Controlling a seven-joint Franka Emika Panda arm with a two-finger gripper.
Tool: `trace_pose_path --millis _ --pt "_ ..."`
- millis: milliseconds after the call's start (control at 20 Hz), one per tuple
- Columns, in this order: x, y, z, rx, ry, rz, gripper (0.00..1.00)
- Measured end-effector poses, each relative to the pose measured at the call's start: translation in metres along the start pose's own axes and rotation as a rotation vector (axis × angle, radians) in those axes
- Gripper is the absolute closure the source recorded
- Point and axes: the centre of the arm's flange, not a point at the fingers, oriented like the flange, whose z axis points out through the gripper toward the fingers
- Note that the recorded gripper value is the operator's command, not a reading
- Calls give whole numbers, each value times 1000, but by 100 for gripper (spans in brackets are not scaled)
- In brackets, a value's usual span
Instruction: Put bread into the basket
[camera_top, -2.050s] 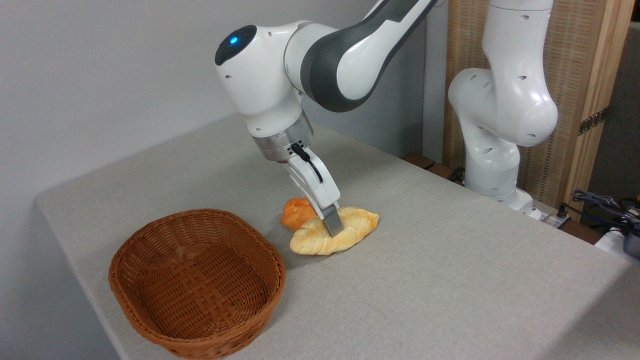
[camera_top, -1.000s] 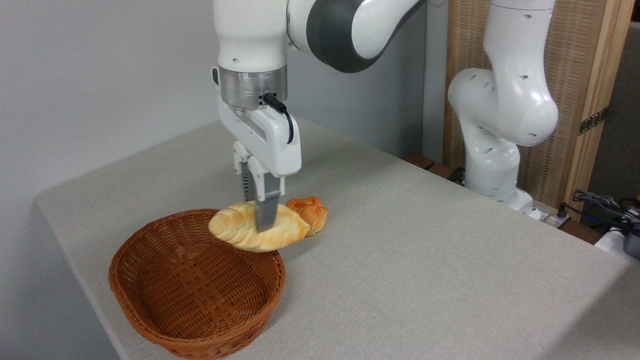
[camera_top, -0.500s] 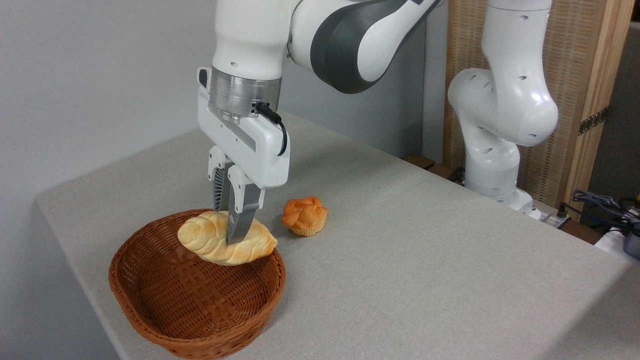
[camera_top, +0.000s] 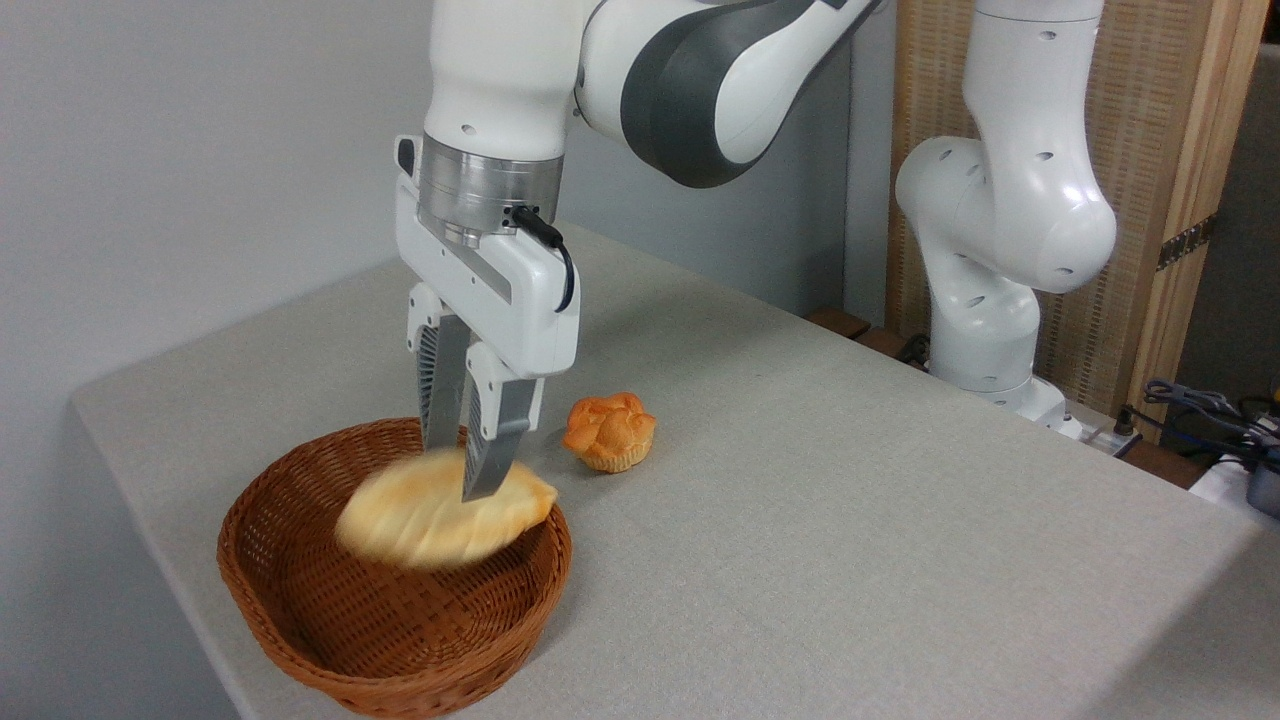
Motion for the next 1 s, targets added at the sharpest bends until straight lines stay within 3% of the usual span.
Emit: trace_pose_path --millis 350,500,800,1000 --pt "0 -1 -2 2 2 -4 0" --pt "-1 -1 -4 0 1 -48 0" --pt "-12 11 -15 -120 -142 -73 0" --pt "-24 -2 -31 -133 -164 -104 0"
